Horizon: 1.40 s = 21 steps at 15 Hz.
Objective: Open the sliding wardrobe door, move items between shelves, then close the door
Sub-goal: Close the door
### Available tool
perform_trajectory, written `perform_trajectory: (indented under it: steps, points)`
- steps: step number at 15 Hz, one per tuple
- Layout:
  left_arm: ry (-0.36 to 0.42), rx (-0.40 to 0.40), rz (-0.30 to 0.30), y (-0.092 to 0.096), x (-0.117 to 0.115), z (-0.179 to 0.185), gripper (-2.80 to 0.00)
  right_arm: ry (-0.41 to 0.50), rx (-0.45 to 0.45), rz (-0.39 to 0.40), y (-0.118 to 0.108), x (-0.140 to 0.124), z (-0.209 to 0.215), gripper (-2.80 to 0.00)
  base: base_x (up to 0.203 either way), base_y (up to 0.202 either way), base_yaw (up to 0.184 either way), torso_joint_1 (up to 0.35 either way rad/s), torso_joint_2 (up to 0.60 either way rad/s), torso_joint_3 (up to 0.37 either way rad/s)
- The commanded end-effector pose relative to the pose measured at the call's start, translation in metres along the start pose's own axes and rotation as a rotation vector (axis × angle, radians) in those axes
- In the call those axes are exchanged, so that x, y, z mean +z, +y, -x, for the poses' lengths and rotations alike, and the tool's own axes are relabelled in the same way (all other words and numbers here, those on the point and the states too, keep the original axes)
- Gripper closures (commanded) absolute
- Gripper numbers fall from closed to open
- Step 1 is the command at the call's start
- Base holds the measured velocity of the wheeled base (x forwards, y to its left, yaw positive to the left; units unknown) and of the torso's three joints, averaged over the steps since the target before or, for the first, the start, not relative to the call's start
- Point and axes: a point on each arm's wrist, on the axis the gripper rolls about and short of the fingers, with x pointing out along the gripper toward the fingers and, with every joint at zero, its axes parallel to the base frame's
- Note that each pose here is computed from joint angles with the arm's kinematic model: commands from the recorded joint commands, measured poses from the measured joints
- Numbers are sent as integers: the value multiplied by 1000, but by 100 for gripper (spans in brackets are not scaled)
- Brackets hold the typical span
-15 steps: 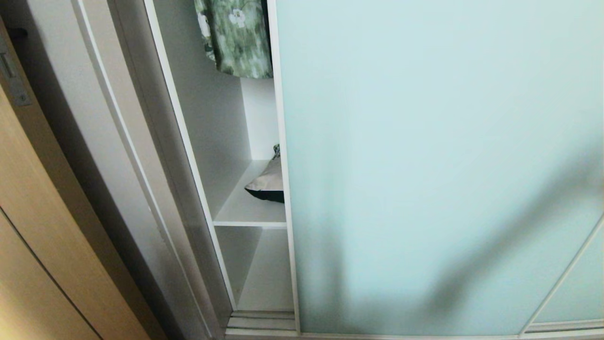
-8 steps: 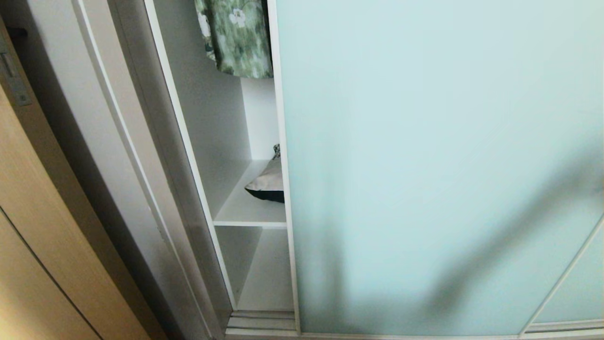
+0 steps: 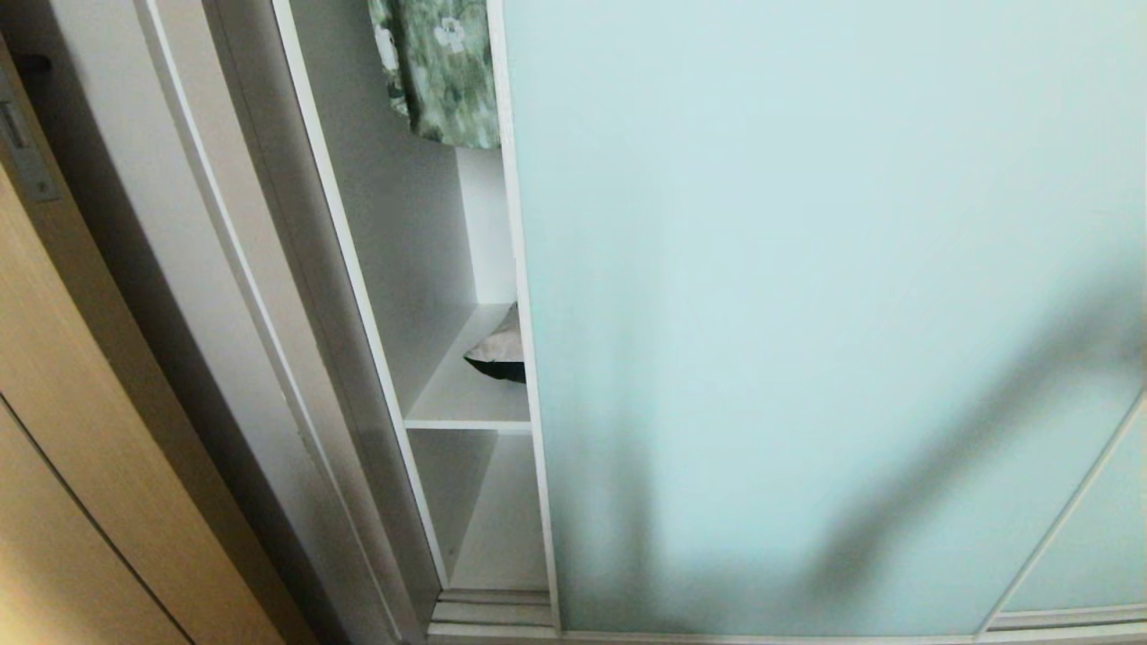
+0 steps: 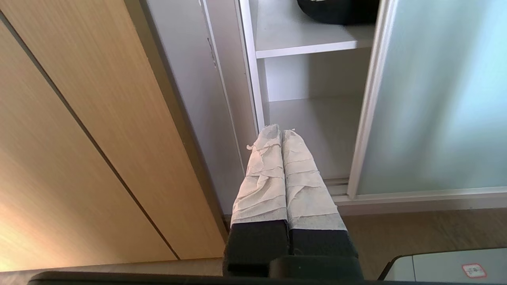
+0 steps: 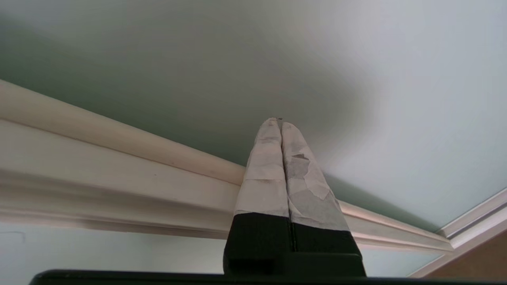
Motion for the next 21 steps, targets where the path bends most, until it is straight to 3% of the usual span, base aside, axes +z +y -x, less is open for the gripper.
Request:
perform_trajectory:
  steps: [1,6,13,21]
  points:
    - [1,-1,-1,0,0,0,0,14,14,1,13,-3,10,0,0,0,0,0,0,0]
    - [1,-1,-1,0,0,0,0,74,39,4,44,-22,29,0,0,0,0,0,0,0]
    - [1,-1,-1,0,0,0,0,167,106,32,85,-71,47,0,0,0,0,0,0,0]
    - [1,-1,-1,0,0,0,0,198,123,39,94,-85,50,0,0,0,0,0,0,0]
